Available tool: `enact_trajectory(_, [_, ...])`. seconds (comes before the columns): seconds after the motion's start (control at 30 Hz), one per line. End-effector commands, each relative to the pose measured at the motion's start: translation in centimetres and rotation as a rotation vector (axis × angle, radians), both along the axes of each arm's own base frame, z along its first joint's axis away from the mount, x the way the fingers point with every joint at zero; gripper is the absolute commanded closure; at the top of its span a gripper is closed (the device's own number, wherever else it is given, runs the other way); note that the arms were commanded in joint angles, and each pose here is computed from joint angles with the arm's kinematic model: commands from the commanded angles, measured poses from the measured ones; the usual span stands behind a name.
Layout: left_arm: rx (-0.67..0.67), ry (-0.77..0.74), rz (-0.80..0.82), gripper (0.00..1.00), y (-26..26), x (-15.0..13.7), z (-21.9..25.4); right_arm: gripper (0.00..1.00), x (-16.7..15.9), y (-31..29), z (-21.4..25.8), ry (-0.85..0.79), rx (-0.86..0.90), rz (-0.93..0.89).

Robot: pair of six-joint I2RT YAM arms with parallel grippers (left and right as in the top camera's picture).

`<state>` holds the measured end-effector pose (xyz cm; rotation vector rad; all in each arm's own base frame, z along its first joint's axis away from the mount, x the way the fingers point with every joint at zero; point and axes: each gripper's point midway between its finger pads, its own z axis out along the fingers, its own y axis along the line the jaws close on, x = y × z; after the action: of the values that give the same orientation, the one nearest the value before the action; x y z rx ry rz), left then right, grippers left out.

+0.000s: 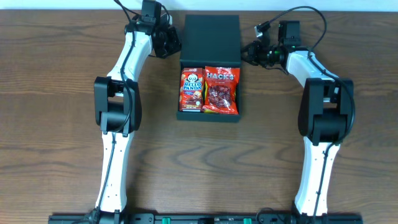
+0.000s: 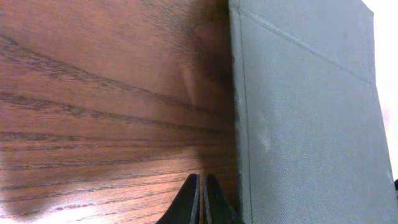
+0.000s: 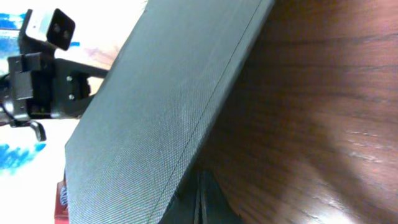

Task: Pack container
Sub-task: 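Raise both grippers to the lid's side edges behind the box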

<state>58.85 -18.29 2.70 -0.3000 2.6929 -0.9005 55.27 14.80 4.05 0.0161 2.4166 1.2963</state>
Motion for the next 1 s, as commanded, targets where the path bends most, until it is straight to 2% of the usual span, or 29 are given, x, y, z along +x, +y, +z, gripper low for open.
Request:
enact_trajectory(0.0, [-0.032,0.019,-0.017,0.94,-0.8,-0.5,-0.2,0.98,-1.2,2.2,2.0,-0.023,0.12,0.11])
enact_trajectory(0.6, [-0.369,-0.032,-0.149,0.94,-0.7,-0.4,4.5,0.98,-2.6,2.9,5.3,-0.087,0.295,0.242])
enact_trajectory(0.97, [-0.562,-0.107,-0.329,0.94,-1.5,-2.2,7.8,0.98,-3.5,3.3,7.1,-0.131,0.379,0.324])
